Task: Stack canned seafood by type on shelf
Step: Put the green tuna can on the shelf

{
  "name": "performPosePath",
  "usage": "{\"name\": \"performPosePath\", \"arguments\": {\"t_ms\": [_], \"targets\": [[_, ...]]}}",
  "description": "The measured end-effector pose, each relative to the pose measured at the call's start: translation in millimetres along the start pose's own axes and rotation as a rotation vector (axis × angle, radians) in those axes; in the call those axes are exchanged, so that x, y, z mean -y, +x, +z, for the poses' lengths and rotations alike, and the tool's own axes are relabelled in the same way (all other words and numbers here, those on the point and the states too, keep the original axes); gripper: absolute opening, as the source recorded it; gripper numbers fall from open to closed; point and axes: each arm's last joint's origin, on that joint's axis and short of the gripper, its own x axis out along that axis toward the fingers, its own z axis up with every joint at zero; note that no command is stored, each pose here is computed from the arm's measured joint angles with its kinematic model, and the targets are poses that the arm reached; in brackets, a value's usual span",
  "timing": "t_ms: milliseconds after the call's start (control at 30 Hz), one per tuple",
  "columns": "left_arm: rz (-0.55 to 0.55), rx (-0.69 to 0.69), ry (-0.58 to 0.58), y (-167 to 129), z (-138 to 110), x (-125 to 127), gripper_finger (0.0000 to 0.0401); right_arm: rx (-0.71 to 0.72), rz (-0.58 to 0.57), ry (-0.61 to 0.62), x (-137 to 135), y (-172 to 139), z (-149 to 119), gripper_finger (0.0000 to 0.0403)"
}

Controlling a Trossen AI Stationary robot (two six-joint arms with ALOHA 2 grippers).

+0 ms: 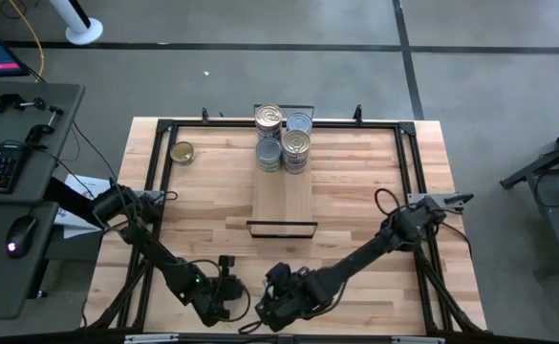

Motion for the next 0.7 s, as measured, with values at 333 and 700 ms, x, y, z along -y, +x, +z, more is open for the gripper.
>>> {"name": "performPosePath", "arguments": {"t_ms": [333, 700], "targets": [[0.000, 0.000, -0.024, 0.0, 0.0, 0.0, 0.0000, -0.028, -0.091, -0.005, 1.1, 37.1, -9.3, 0.0277], [-0.072, 0.111, -0.077, -60.1, 26.3, -26.6, 0.0000, -0.025, -0.220, -0.184, 12.6, 11.8, -20.1, 0.0110]]}}
